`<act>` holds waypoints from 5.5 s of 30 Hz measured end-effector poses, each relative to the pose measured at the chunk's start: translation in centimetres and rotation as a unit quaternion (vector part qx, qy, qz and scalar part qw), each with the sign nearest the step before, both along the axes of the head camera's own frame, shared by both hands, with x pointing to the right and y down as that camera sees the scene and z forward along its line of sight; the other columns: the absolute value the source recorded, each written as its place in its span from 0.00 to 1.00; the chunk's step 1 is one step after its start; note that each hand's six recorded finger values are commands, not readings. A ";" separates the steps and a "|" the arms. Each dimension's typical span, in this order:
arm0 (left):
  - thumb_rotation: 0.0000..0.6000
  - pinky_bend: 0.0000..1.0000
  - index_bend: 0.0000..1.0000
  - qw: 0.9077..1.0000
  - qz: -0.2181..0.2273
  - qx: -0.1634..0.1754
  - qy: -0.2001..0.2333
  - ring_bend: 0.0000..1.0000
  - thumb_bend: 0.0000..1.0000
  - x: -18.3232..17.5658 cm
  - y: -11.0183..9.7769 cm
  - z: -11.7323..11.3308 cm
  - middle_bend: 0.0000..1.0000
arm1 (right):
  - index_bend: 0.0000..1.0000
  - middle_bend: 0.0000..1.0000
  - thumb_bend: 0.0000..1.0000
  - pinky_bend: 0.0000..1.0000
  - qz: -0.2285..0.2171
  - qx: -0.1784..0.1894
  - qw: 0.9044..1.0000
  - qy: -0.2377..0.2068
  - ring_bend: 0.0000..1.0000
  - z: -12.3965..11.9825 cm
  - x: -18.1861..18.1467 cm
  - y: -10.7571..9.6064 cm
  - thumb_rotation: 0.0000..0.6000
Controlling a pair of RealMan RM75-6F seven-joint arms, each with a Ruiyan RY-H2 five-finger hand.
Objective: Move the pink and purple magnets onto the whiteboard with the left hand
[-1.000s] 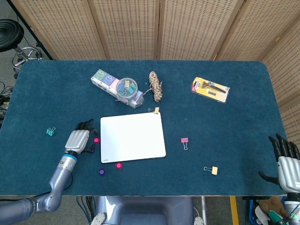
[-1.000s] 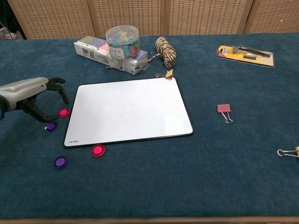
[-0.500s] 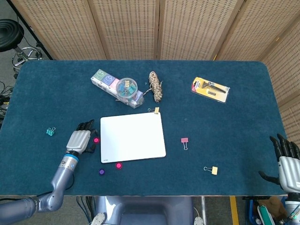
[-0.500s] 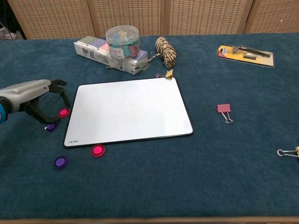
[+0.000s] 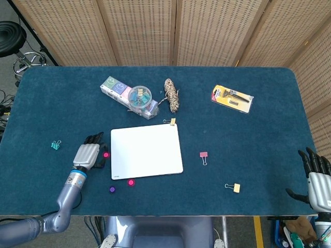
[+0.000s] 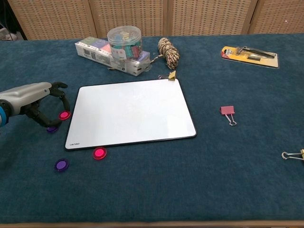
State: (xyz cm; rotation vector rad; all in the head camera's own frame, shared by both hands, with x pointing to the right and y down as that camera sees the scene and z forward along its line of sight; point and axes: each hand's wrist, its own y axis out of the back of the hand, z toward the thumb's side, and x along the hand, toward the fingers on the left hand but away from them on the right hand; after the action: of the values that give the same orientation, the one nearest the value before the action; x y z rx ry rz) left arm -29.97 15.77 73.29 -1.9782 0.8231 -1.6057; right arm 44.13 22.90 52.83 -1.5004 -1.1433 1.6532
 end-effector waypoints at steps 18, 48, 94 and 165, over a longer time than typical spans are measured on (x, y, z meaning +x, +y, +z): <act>1.00 0.00 0.57 1.000 -0.006 0.016 0.002 0.00 0.38 0.1 -0.8 -0.7 0.00 | 0.00 0.00 0.00 0.00 0.003 0.000 1.000 -0.002 0.00 0.0 0.1 0.0 1.00; 1.00 0.00 0.51 0.998 0.009 0.055 0.004 0.00 0.37 6.2 -6.9 0.9 0.00 | 0.00 0.00 0.00 0.00 0.024 -0.001 1.000 -0.002 0.00 0.1 1.3 -0.4 1.00; 1.00 0.00 0.33 0.986 0.158 0.044 0.014 0.00 0.36 -3.5 3.9 -3.8 0.00 | 0.00 0.00 0.00 0.00 0.014 -0.003 1.000 -0.008 0.00 0.1 0.4 0.0 1.00; 1.00 0.00 0.57 0.987 0.134 0.074 0.046 0.00 0.41 2.7 -0.5 -2.9 0.00 | 0.00 0.00 0.00 0.00 0.022 -0.004 1.000 -0.010 0.00 -0.1 0.8 -0.1 1.00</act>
State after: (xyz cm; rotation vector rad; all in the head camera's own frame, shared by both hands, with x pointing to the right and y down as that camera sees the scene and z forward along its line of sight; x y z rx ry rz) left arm -27.28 15.24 70.37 -1.9730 0.6548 -1.2732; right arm 44.97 22.82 52.72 -1.5096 -1.1904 1.6770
